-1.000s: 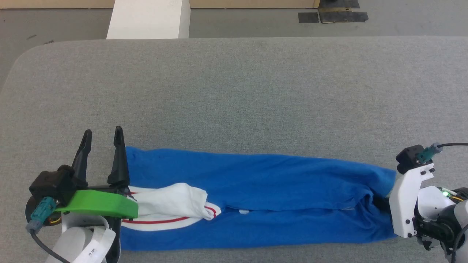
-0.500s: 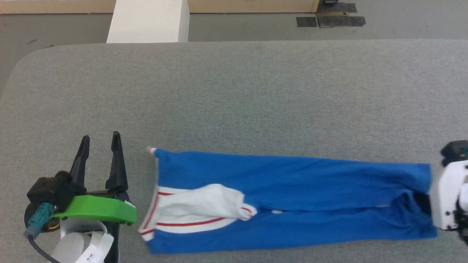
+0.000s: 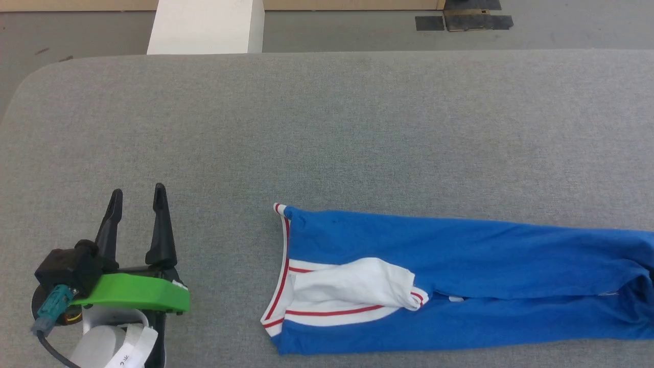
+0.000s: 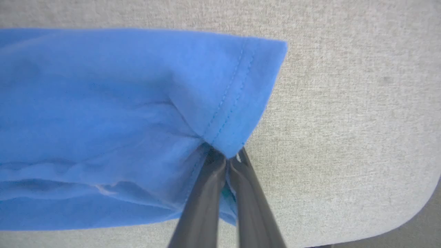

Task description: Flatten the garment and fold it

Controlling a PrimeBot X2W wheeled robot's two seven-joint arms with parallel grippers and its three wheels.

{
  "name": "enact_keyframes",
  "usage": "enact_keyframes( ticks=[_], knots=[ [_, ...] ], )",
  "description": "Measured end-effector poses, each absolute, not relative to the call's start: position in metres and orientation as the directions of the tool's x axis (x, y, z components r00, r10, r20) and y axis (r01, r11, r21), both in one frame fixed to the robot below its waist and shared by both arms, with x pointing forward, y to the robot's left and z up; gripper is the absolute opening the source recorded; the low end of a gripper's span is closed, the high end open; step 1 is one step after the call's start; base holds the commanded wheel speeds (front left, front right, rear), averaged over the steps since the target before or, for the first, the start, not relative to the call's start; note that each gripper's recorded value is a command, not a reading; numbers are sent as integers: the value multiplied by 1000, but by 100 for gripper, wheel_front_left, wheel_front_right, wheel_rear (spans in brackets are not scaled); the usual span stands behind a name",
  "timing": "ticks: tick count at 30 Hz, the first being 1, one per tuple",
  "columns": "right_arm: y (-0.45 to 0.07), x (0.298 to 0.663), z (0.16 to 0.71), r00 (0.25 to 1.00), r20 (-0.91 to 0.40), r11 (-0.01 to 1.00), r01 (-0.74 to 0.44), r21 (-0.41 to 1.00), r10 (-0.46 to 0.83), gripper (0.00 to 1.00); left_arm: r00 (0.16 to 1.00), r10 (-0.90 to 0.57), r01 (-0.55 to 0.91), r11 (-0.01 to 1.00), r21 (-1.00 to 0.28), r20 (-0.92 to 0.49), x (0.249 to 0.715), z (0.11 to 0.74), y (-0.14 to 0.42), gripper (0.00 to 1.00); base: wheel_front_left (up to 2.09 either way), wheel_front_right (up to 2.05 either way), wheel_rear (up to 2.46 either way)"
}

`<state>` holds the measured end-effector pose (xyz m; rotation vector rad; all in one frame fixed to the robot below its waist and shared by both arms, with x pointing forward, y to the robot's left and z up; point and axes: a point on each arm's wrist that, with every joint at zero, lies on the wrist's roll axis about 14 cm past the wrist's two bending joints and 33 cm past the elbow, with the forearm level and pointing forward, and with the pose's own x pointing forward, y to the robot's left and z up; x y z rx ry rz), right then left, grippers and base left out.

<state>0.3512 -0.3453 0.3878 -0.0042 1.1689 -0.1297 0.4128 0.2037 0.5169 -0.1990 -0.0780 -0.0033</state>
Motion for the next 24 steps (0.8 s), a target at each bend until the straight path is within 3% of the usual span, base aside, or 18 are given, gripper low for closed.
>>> enact_keyframes(
  ticks=[8,13,24],
  knots=[
    [-321,351,408,353,-931,992,-43,-116,-93,0,996,1,17,980,-199,89,411,521,202,100,0,0,0],
    [-295,356,439,385,-921,975,-172,-142,-66,0,996,-9,28,979,-202,94,405,524,200,100,0,0,0],
    [-194,353,474,417,-890,894,-447,-25,184,0,994,-2,25,978,-209,110,396,531,202,100,0,0,0]
  ],
)
